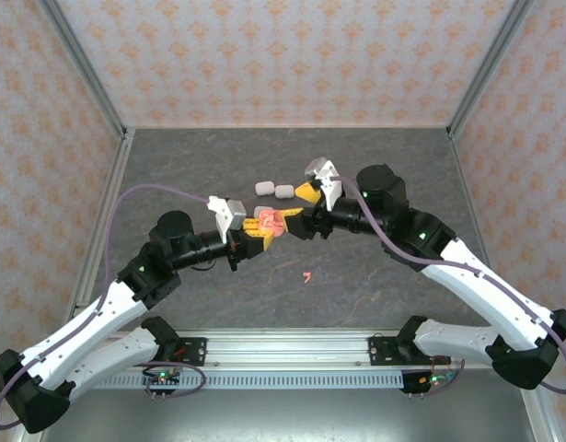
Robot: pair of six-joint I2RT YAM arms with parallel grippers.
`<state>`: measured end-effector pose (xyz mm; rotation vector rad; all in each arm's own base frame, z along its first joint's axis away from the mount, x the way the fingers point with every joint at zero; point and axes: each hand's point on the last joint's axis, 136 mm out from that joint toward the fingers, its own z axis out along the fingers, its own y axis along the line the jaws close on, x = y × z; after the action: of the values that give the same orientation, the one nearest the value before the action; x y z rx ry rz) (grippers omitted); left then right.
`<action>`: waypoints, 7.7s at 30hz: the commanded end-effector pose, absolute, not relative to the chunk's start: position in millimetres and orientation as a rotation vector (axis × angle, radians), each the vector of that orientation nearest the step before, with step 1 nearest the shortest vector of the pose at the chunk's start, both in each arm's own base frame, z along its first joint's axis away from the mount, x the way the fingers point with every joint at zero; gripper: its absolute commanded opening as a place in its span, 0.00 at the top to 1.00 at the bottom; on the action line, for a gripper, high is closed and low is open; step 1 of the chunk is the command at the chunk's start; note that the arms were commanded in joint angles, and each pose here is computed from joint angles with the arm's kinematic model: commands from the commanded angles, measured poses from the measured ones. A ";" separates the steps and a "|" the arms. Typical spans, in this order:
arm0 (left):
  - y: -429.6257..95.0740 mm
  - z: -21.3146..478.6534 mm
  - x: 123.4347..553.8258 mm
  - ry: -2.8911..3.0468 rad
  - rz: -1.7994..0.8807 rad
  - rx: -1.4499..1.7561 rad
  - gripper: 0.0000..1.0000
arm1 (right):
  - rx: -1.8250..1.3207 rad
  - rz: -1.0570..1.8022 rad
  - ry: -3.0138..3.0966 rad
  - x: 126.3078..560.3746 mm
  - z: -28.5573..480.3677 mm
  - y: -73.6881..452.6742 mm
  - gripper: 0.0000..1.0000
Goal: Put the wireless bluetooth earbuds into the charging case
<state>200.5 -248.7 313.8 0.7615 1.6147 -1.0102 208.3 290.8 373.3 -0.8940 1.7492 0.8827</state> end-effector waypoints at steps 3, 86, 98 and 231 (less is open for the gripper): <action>-245.0 338.8 202.5 1.487 -0.986 0.722 0.98 | -0.781 0.902 1.816 213.2 380.2 278.0 0.32; -235.0 343.8 198.1 1.441 -0.880 0.766 1.00 | -0.259 0.604 2.417 226.5 207.6 211.8 0.29; -233.9 339.3 199.0 1.452 -0.878 0.756 1.00 | -0.097 0.570 2.747 217.3 93.6 225.9 0.37; -251.4 312.7 228.6 1.594 -0.974 0.633 1.00 | -0.805 0.607 1.823 234.2 343.2 310.0 0.79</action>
<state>229.9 -249.1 288.5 0.6425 1.6710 -0.9510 235.7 305.0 324.4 -0.8045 1.8769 0.5813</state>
